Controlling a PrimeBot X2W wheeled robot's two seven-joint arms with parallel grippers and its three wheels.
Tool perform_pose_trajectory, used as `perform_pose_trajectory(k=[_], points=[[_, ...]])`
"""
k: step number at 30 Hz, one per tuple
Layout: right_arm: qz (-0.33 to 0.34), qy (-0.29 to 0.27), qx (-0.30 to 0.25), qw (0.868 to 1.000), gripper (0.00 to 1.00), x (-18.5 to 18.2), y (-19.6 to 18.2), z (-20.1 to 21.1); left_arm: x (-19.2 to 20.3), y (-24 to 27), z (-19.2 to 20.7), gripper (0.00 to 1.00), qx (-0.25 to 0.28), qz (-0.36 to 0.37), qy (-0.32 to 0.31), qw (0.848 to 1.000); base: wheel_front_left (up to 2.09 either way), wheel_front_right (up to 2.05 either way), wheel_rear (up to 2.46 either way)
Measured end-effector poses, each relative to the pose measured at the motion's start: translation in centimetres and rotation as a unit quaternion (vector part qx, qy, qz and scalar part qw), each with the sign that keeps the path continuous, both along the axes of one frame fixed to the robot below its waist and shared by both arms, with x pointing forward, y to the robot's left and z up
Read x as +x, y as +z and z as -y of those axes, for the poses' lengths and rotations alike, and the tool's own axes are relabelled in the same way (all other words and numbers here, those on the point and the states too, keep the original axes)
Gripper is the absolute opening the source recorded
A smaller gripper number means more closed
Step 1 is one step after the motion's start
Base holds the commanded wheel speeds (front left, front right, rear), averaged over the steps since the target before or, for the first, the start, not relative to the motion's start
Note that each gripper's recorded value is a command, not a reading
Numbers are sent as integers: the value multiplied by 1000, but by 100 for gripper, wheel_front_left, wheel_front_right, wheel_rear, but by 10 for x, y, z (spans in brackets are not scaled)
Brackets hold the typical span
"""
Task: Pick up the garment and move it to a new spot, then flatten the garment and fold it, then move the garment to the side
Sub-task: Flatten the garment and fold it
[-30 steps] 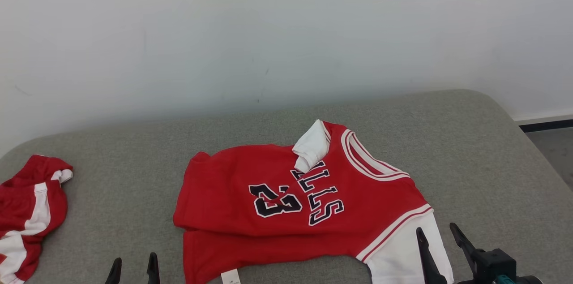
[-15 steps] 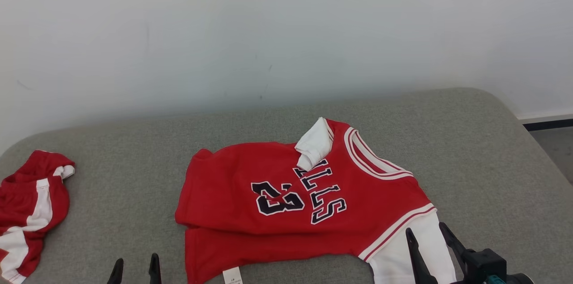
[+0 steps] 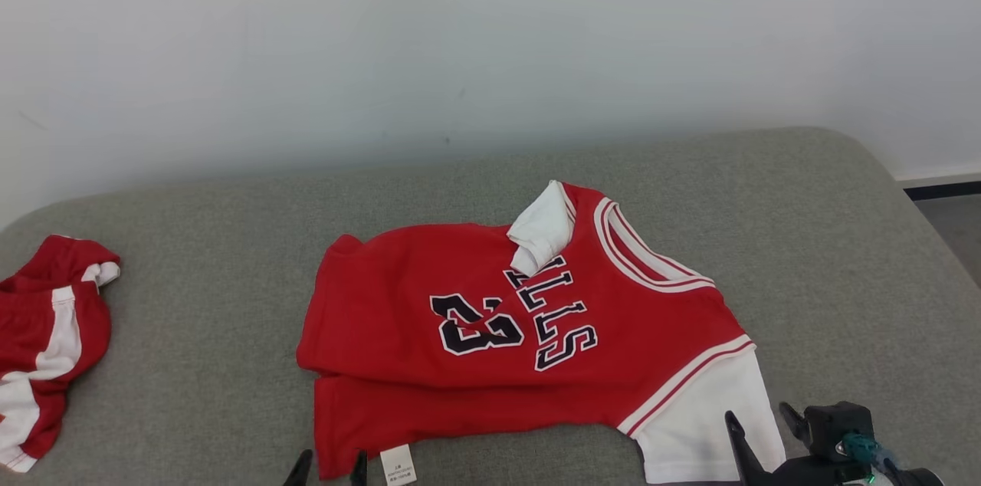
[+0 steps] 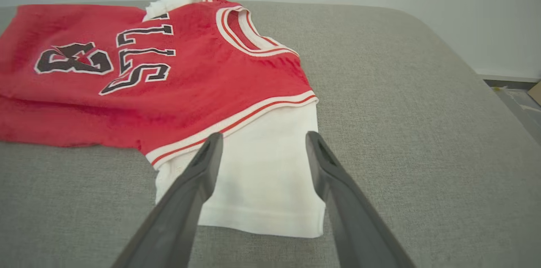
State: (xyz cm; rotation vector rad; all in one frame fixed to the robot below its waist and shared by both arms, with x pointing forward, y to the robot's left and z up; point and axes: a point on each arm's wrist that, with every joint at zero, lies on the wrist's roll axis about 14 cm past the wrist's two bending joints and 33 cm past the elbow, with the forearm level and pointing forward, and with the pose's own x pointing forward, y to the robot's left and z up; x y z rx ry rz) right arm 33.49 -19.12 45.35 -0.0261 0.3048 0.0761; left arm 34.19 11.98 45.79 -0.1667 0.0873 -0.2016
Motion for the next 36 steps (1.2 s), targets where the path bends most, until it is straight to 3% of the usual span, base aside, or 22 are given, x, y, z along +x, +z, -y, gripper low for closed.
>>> perform_pose_trajectory(k=[11, 32, 33, 34, 36], points=[[-156, -28, -15, 987, 100, 0, -54, 32, 14, -63, -1, 100, 41, -126, 24, 991, 0, 0, 0], [-247, -57, 17, 967, 100, 8, -98, 38, 38, -74, -2, 100, 48, -131, 20, 990, 0, 0, 0], [-249, -54, 19, 967, 45, 8, -99, 35, 39, -74, -1, 46, 47, -131, 18, 990, 0, 0, 0], [-251, -53, 25, 966, 0, 9, -100, 32, 39, -74, -1, 35, 46, -131, 17, 990, 0, 0, 0], [-255, -45, 48, 965, 0, 12, -101, 20, 40, -75, -1, 0, 41, -134, 17, 990, 0, 0, 0]])
